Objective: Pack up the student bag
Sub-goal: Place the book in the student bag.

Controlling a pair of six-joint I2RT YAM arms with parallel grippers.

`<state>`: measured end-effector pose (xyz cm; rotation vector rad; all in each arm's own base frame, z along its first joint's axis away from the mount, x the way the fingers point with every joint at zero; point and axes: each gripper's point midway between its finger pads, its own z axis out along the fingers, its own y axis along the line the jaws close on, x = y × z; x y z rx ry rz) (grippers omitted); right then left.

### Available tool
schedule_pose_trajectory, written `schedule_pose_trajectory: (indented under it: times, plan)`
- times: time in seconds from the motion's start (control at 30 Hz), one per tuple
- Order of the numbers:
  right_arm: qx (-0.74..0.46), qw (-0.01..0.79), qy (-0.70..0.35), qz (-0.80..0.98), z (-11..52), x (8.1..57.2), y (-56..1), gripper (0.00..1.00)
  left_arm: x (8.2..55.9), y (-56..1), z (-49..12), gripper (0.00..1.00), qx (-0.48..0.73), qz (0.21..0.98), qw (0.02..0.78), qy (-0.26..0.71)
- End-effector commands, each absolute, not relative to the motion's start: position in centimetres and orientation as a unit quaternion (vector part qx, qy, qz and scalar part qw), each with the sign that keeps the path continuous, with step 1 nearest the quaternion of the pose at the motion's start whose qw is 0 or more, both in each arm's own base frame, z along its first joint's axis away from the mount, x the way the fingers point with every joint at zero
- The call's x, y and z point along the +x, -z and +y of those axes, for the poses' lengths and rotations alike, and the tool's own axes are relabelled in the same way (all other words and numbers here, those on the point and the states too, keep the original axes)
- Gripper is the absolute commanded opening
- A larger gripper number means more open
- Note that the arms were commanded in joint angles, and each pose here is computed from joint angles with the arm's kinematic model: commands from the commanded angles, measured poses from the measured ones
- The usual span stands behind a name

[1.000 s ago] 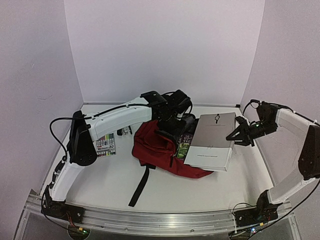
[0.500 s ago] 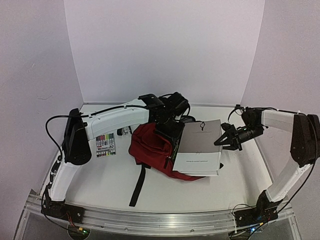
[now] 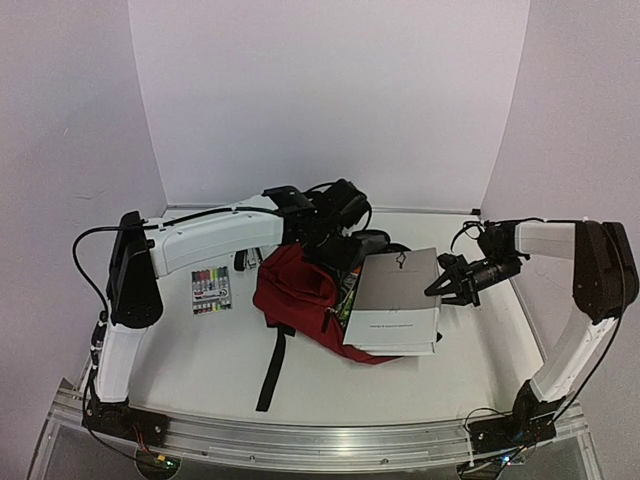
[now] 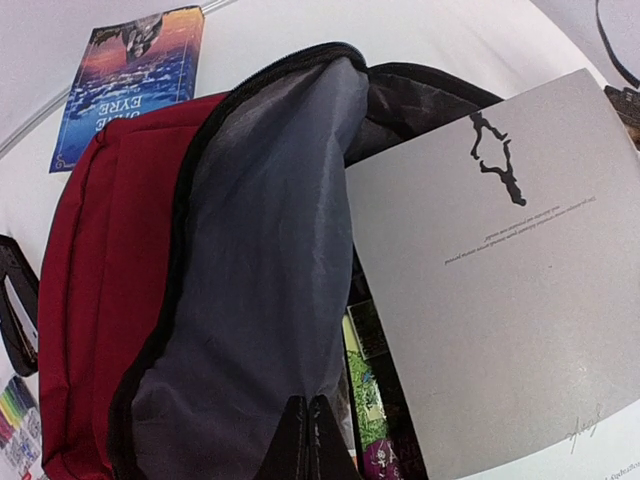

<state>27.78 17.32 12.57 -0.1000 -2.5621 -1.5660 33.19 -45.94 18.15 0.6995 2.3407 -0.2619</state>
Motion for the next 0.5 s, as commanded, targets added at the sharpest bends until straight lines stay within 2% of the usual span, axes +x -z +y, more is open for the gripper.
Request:
schedule_pose_trajectory:
  times: [0.0,0.23,0.47]
  plan:
    - [-0.029,0.11,0.545,-0.831,18.9,26.9,-12.9,0.0,34.3,-27.0,-46.6,0.0,0.25,0.847,0.435,0.175]
    - [-0.012,0.128,0.573,-0.809,20.6,27.4,-13.4,0.0,33.3,-28.1,-47.3,0.0,0.275,0.827,0.443,0.211]
    - [0.084,0.075,0.626,-0.772,21.3,28.9,-18.7,0.0,31.8,-27.6,-47.4,0.0,0.289,0.828,0.418,0.237]
